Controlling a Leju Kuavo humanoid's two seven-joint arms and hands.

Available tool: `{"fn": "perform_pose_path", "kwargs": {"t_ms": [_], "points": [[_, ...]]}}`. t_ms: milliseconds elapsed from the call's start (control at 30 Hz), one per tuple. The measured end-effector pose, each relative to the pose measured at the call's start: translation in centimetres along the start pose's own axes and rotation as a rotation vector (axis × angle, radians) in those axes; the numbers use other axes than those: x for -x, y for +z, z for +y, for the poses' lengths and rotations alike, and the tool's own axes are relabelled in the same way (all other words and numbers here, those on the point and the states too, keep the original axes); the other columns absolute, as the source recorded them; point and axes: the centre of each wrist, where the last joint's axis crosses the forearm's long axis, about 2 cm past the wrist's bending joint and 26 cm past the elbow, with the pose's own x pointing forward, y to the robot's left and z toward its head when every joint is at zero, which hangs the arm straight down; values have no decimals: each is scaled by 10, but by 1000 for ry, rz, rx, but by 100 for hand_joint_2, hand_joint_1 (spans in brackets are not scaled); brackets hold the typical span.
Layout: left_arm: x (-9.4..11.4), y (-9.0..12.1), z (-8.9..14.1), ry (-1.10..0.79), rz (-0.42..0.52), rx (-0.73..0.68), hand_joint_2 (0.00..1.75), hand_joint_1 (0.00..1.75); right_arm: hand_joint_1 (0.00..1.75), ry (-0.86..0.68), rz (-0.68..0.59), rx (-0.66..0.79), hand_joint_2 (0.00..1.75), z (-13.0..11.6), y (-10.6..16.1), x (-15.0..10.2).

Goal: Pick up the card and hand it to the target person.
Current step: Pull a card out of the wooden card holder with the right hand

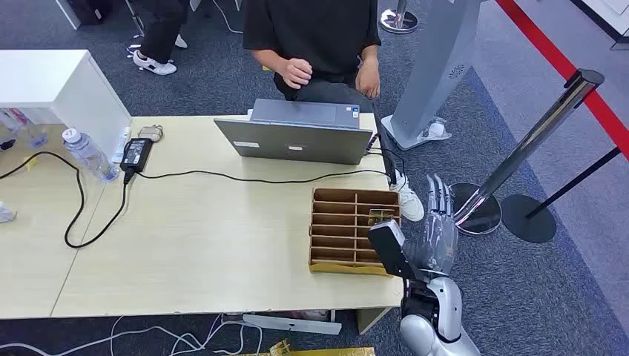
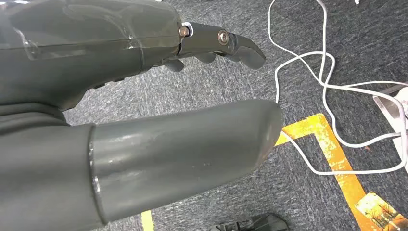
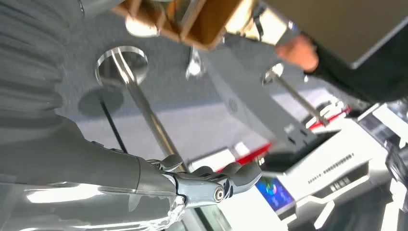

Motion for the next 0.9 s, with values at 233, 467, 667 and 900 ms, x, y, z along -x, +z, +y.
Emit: {"fn": "perform_pose_path", "kwargs": {"t_ms": [233, 467, 667, 900], "points": [[0, 0, 0, 0, -3, 1, 0, 0, 0, 64, -41, 35, 175, -13, -18, 4], [0, 0, 0, 0, -3, 5, 0, 0, 0, 132, -83, 40, 175, -26, -35, 6], [0, 0, 0, 0, -7, 6, 0, 0, 0, 168, -86, -11, 175, -32, -43, 7], [0, 0, 0, 0, -7, 12, 0, 0, 24, 156, -73, -65, 175, -32, -43, 7]]}}
